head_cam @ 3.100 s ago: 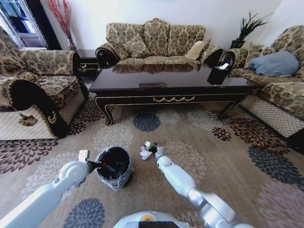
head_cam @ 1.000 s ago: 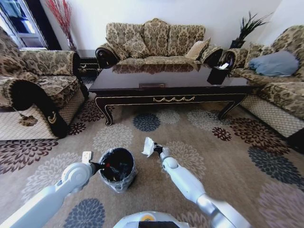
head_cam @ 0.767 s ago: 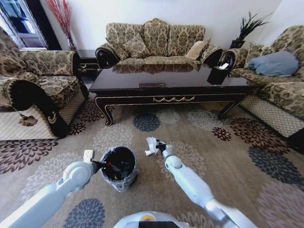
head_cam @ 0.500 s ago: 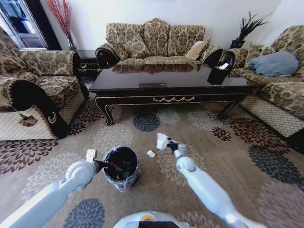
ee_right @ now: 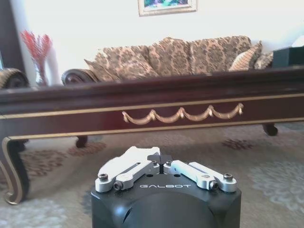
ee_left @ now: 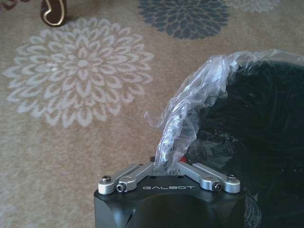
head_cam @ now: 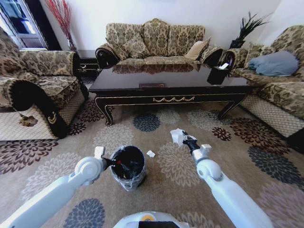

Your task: Move to the front of the table and pick up the trash from the floor, then place it into the trash bin.

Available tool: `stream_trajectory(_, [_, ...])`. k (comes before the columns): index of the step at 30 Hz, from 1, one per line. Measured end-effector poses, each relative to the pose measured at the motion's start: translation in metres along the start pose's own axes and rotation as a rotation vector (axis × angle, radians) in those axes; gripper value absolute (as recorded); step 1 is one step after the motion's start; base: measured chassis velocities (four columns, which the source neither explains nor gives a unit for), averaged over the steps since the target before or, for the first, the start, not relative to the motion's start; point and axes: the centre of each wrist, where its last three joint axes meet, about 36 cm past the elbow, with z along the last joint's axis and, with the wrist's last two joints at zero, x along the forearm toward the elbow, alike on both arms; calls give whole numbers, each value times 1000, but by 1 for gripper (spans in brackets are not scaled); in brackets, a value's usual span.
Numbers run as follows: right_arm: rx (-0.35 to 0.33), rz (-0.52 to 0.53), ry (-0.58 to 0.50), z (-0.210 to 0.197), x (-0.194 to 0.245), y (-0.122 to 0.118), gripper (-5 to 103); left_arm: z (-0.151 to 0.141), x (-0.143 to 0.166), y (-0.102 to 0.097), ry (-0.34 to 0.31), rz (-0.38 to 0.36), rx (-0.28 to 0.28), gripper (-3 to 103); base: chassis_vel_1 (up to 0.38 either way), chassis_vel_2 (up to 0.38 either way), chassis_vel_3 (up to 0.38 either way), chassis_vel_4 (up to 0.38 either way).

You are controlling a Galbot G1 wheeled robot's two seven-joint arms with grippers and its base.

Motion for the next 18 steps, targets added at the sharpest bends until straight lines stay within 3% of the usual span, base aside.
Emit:
stream_trajectory(5, [-28,-56,-42,-36,30,16,0,-2,-13,-14,15,25,1,0,0,0,0,0])
stream_trajectory(11, [-53,-120,-66,-65,54,33,0,-6,-23,-39,26,60,-40,0,0,0,0,0])
stream_trajectory(18, [-71,-169,-72,-80,77,47,0,-31,-38,-83,29,121,-87,0,0,0,0,0])
